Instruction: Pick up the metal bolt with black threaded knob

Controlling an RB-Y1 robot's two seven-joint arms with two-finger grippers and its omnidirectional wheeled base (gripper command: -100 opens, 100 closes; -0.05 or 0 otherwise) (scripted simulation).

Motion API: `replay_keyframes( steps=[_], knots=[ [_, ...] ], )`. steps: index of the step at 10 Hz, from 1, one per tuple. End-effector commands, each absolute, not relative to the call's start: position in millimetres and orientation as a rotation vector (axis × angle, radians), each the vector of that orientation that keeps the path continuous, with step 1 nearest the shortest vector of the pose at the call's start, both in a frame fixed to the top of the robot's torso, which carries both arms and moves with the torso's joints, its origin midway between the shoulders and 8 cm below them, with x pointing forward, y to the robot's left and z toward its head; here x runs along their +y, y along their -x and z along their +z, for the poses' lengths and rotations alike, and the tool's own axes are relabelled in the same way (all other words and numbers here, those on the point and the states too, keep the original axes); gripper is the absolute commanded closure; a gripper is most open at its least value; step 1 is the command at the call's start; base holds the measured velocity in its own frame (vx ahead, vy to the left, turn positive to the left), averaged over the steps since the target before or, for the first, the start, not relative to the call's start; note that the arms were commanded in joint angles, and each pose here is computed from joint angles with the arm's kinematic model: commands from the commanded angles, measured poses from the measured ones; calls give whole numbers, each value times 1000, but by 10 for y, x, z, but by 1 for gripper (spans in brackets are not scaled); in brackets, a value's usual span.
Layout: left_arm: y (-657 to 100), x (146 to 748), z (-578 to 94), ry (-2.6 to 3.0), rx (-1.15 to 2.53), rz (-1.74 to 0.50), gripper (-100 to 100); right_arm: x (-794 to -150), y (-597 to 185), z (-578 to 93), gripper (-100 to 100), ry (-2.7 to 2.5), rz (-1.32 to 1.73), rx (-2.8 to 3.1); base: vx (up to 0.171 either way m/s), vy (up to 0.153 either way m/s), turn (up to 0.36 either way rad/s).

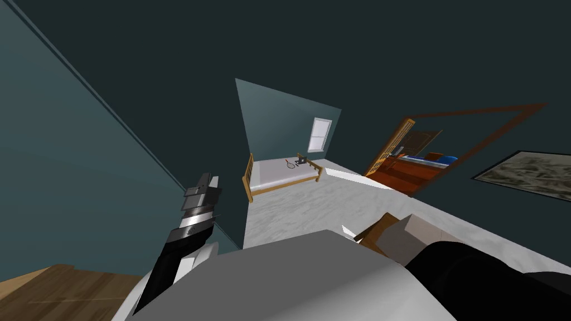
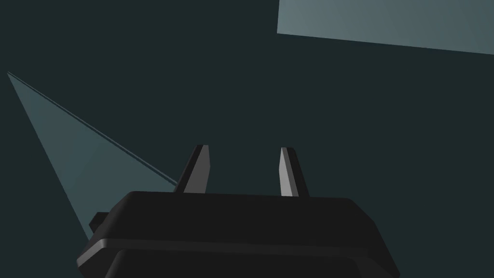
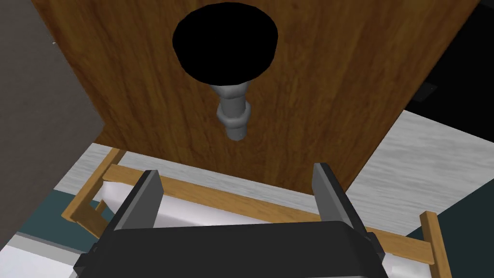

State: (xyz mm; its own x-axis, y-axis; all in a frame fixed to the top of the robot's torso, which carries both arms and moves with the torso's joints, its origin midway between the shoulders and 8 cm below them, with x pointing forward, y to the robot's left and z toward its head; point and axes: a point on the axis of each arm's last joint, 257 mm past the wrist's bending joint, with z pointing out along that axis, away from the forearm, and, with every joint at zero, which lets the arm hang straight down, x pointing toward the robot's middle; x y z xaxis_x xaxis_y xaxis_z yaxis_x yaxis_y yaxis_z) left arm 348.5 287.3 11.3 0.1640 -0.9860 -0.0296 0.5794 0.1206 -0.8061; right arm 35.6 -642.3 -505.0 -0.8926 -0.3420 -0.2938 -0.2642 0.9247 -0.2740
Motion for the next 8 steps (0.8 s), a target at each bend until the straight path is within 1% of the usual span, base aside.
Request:
replay_keyframes(
  steps=[1,4,5,6,7,8],
  knots=[
    [-3485,2873,113,754,677,-1281,0,-6518,-158,-5066,-100,458,-357,2779,-15,-20,115],
    [-3485,2873,113,754,677,-1280,0,-6601,124,-5101,-100,488,-395,2837,-9,-4,54],
    [-3485,2873,113,754,677,-1281,0,-6628,288,-5123,-100,509,-411,2870,-11,16,144],
    [-3485,2873,113,754,677,-1281,0,-6608,199,-5119,-100,494,-400,2851,-6,7,27],
    [-3485,2873,113,754,677,-1280,0,-6612,216,-5121,0,499,-402,2854,0,0,0],
    [-3485,2873,113,754,677,-1280,0,-6594,241,-5170,-100,457,-406,2864,-53,-10,214]
  ],
)
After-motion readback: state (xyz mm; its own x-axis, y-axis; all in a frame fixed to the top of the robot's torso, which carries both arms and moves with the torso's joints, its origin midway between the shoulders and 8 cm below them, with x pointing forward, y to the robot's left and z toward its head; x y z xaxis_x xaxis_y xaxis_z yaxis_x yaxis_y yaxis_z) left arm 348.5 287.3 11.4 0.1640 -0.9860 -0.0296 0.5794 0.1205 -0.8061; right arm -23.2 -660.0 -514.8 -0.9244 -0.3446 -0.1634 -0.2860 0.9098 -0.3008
